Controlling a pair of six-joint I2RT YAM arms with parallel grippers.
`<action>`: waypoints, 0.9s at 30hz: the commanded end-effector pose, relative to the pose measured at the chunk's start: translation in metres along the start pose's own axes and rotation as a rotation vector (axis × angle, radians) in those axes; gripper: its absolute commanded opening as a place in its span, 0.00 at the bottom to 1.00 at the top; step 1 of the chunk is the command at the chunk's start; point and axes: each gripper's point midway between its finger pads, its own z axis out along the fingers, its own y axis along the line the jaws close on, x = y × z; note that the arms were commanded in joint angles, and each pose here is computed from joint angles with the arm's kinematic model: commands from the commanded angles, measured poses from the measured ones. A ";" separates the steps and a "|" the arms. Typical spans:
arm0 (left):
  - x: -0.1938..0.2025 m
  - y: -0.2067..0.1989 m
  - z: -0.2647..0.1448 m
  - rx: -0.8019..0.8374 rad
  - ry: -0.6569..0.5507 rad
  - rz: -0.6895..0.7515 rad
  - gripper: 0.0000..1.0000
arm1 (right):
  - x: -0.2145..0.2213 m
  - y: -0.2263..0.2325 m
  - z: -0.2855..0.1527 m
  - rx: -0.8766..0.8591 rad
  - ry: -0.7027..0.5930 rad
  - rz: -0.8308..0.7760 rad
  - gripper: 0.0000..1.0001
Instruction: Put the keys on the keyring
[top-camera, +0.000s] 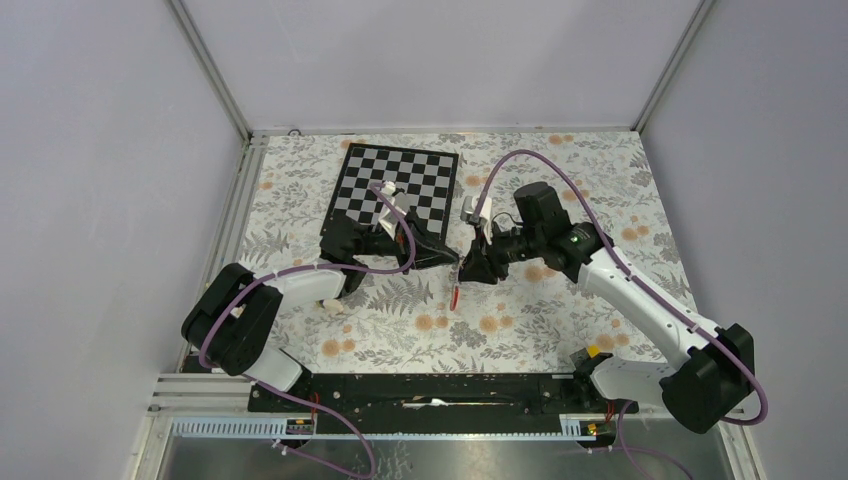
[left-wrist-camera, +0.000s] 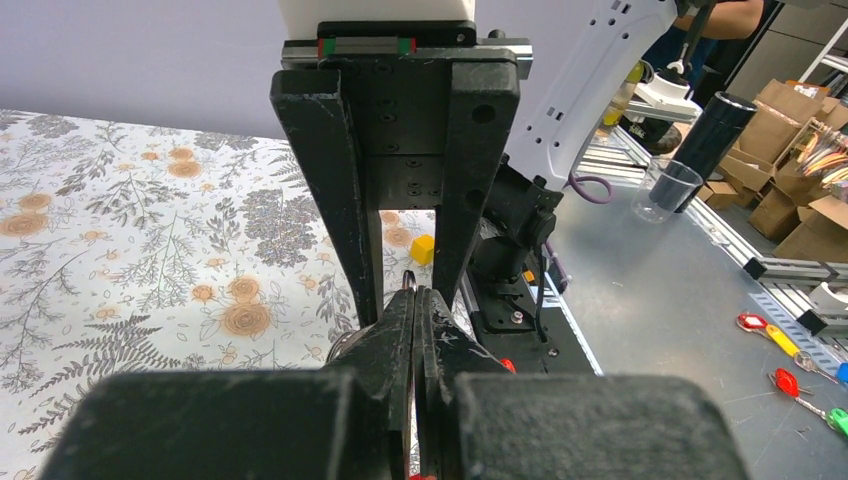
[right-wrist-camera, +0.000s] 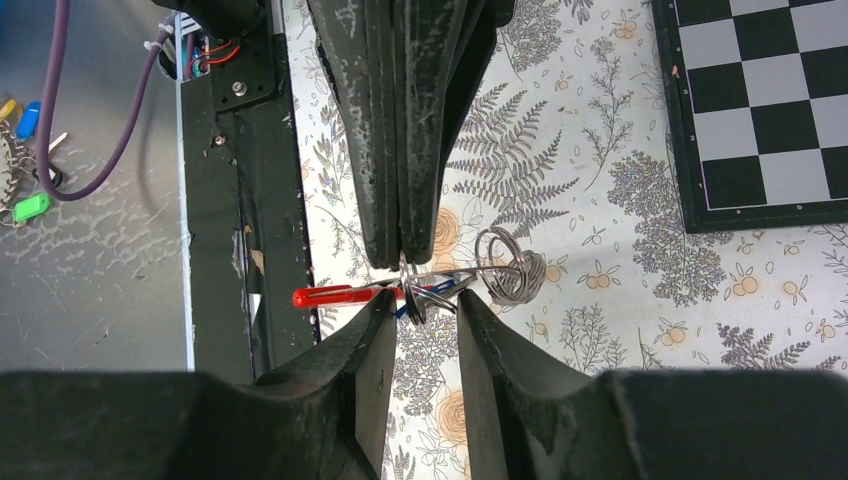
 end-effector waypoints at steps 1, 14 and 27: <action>-0.016 0.000 0.000 -0.021 -0.045 0.083 0.00 | -0.005 -0.004 0.001 0.010 -0.025 -0.004 0.35; -0.016 0.001 -0.002 -0.026 -0.044 0.085 0.00 | 0.000 -0.011 -0.008 0.086 -0.004 -0.049 0.08; -0.013 0.004 -0.007 -0.031 -0.031 0.096 0.00 | 0.002 -0.019 -0.025 0.184 0.029 -0.106 0.00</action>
